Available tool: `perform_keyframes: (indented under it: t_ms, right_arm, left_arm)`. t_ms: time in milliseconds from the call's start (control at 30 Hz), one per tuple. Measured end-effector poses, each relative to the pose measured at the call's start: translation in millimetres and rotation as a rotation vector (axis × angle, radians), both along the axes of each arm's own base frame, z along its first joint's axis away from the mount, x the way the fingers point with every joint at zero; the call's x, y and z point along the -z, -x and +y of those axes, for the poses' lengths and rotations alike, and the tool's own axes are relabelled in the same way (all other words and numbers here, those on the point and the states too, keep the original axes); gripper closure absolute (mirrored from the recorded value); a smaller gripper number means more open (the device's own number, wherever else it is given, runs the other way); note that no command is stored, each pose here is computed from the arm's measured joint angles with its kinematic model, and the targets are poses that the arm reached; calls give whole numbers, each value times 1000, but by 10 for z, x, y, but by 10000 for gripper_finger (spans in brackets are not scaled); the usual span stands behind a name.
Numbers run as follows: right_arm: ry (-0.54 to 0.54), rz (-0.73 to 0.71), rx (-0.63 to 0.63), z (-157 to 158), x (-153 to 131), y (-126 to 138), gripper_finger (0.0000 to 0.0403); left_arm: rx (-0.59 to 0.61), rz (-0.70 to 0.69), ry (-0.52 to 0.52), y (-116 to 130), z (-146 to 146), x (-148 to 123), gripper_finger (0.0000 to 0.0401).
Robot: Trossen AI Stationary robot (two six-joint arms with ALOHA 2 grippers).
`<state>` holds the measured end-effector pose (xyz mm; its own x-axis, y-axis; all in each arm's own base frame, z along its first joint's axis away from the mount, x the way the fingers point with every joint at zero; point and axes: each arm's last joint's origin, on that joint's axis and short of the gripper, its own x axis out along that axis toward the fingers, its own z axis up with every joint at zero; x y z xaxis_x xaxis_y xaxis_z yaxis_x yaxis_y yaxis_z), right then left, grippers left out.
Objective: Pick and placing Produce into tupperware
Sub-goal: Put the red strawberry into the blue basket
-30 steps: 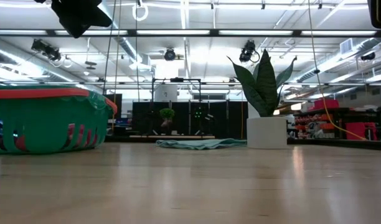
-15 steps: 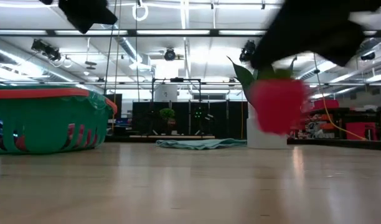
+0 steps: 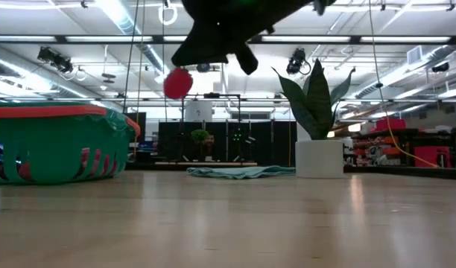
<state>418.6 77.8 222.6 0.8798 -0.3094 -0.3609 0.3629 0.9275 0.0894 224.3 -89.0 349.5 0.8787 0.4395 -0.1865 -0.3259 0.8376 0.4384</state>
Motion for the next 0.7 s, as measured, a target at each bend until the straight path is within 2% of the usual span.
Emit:
perform_keyframes:
  t_ms: [100,167,233,300,467,567,700]
  right_arm:
    - [12,-70,30,-192,-69,-62,402]
    - [16,-158,-19,-281,-139,-121,402]
    - [19,-278,-82,-332,-190,-194,402]
    - [32,-368,-122,-347,-160,-285,403]
    - [47,-434,-135,-336,-21,-727,403]
    - [104,-410,-152,-308,68,-1048,402]
    - [168,-197,-179,-280,186,-1322,388]
  left_arm:
    - [-178,-14,-164,61,63,-378,307]
    - [-322,-33,-211,120,137,-641,307]
    - [-403,-67,-201,180,217,-870,306]
    - [-436,-104,-173,217,286,-1036,306]
    - [-511,-163,-139,300,475,-1312,310]
    - [-557,-177,-132,317,570,-1386,312]
    - [-591,-167,-141,311,640,-1388,310]
